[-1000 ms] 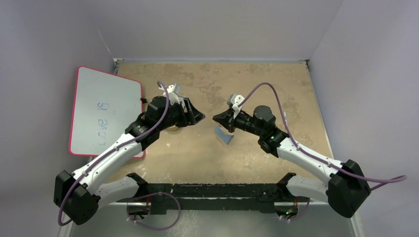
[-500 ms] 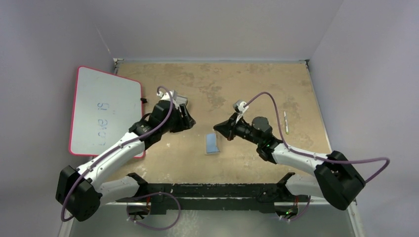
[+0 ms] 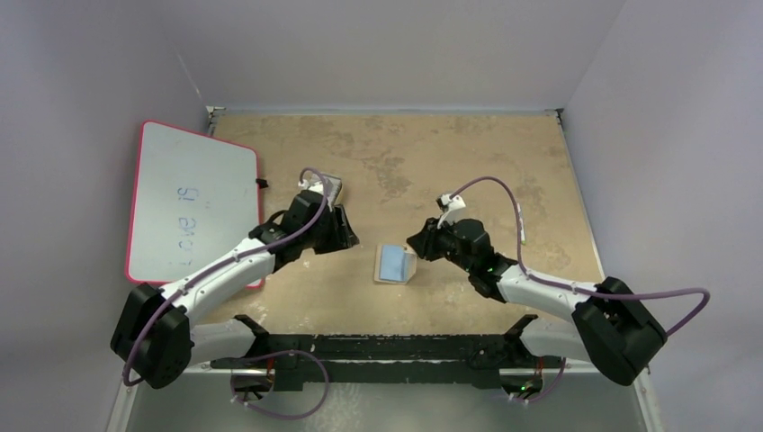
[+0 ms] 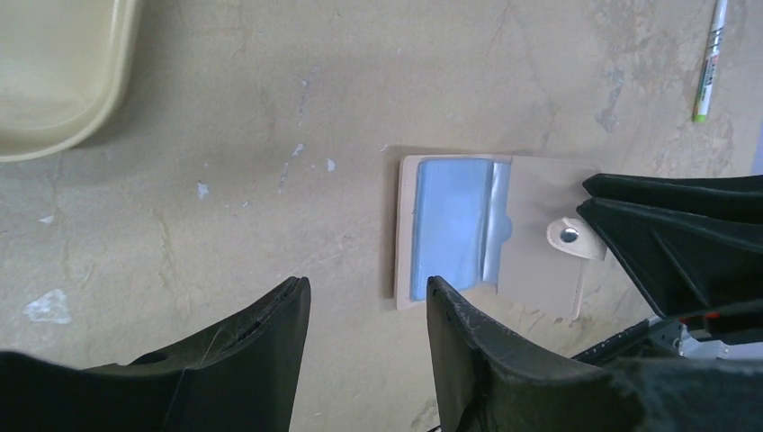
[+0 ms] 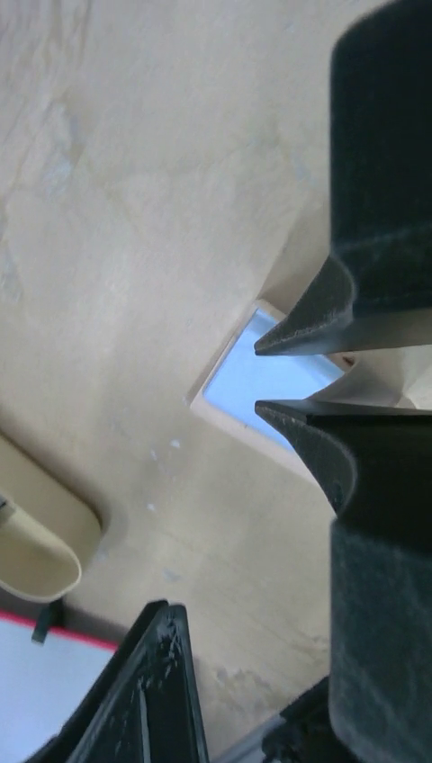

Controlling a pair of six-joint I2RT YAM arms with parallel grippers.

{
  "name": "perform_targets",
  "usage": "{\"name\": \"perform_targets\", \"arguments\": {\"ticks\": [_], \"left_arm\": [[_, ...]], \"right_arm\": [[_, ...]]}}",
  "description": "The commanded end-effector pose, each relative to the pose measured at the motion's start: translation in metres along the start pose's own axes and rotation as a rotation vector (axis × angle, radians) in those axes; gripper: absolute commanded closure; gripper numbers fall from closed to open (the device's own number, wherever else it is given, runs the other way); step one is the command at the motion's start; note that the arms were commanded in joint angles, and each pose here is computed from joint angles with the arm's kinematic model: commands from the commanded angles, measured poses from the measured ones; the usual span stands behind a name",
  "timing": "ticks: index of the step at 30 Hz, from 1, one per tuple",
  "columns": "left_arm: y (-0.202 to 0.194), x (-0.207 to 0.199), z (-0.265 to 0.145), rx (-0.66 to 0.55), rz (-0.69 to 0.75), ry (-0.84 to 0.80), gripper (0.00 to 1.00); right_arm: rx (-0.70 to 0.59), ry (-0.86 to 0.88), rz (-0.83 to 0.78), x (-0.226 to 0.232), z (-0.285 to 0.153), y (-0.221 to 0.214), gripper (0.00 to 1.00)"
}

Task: Put the credit cards into the card holder
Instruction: Open the card holder at the center of the board.

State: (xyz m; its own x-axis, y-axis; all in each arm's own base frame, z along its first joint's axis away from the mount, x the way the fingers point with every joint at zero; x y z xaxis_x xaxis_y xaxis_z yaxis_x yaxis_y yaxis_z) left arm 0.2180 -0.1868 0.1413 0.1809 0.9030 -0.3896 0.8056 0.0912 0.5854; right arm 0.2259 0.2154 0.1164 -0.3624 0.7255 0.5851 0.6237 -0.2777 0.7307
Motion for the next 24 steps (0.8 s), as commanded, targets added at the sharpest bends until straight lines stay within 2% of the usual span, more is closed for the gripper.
{"name": "perform_targets", "arguments": {"ticks": [1, 9, 13, 24], "left_arm": [[0.007, -0.019, 0.005, -0.024, -0.020, -0.113, 0.51], [0.002, -0.023, 0.014, -0.006, -0.053, -0.159, 0.53], [0.001, -0.034, 0.019, -0.003, -0.078, -0.243, 0.52], [-0.002, -0.060, 0.039, 0.062, -0.107, -0.406, 0.40]], "right_arm": [[0.002, -0.205, 0.041, -0.026, -0.010, -0.002, 0.69], [0.086, -0.331, 0.132, -0.035, -0.009, -0.013, 0.55], [0.104, -0.348, 0.152, -0.035, -0.005, -0.014, 0.55], [0.096, -0.254, 0.137, -0.019, 0.008, -0.004, 0.54]]}}
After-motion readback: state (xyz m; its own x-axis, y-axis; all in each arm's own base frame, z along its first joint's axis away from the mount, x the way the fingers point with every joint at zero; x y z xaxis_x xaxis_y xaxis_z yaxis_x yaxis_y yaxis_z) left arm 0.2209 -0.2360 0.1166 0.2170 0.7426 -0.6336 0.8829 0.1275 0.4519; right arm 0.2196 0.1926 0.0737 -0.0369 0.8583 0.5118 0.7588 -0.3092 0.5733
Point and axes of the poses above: each gripper's point midway between its finger pads, its own z axis out along the fingers, its own x axis along the line the jaws close on, y = z × x, the point moved 5 cm from there along -z, back along the fingers, and after that the axes turned 10 degrees about z, right-handed, at the moved point
